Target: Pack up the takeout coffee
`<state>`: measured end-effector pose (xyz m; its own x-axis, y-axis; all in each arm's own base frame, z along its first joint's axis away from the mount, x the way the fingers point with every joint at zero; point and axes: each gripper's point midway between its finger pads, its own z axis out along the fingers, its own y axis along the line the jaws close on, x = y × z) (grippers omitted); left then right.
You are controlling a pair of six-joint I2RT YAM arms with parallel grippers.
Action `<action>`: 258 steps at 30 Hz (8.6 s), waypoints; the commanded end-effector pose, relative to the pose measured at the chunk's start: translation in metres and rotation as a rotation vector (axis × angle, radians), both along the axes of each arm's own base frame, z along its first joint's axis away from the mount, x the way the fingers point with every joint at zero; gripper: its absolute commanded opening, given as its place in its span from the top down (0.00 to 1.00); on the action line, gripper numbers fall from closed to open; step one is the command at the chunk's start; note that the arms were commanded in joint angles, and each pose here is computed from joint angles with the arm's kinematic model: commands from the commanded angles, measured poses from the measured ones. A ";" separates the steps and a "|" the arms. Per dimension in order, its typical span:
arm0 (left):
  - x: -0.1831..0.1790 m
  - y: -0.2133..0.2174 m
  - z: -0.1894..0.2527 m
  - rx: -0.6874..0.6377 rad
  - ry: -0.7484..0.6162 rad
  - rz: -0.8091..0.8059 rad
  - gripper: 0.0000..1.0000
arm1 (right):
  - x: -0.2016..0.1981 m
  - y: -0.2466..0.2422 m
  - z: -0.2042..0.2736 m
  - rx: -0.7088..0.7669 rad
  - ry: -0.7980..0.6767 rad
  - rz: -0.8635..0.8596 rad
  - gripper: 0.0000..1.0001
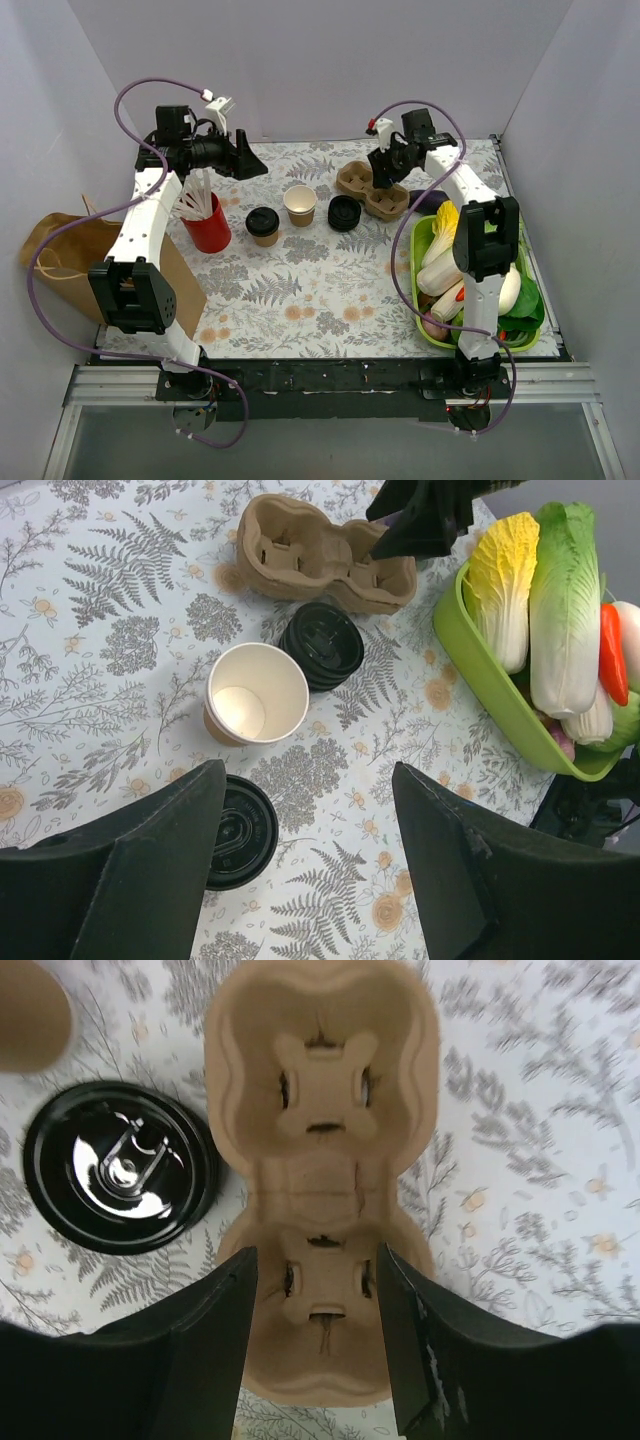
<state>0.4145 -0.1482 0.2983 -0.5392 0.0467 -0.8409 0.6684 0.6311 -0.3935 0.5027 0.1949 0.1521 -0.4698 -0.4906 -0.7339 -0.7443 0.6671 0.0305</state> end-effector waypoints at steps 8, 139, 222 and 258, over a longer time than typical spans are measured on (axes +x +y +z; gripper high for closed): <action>-0.018 -0.003 0.000 0.097 -0.042 -0.029 0.32 | 0.003 -0.009 -0.025 -0.096 0.025 0.063 0.45; -0.004 -0.033 -0.025 0.005 0.054 -0.114 0.29 | 0.056 -0.021 0.060 0.384 -0.051 -0.157 0.99; 0.032 -0.064 0.026 -0.023 -0.096 -0.052 0.23 | -0.204 -0.006 -0.042 0.177 0.294 -0.105 0.43; 0.033 -0.044 0.034 -0.032 -0.107 0.002 0.23 | -0.182 -0.070 -0.061 0.118 0.325 -0.322 0.47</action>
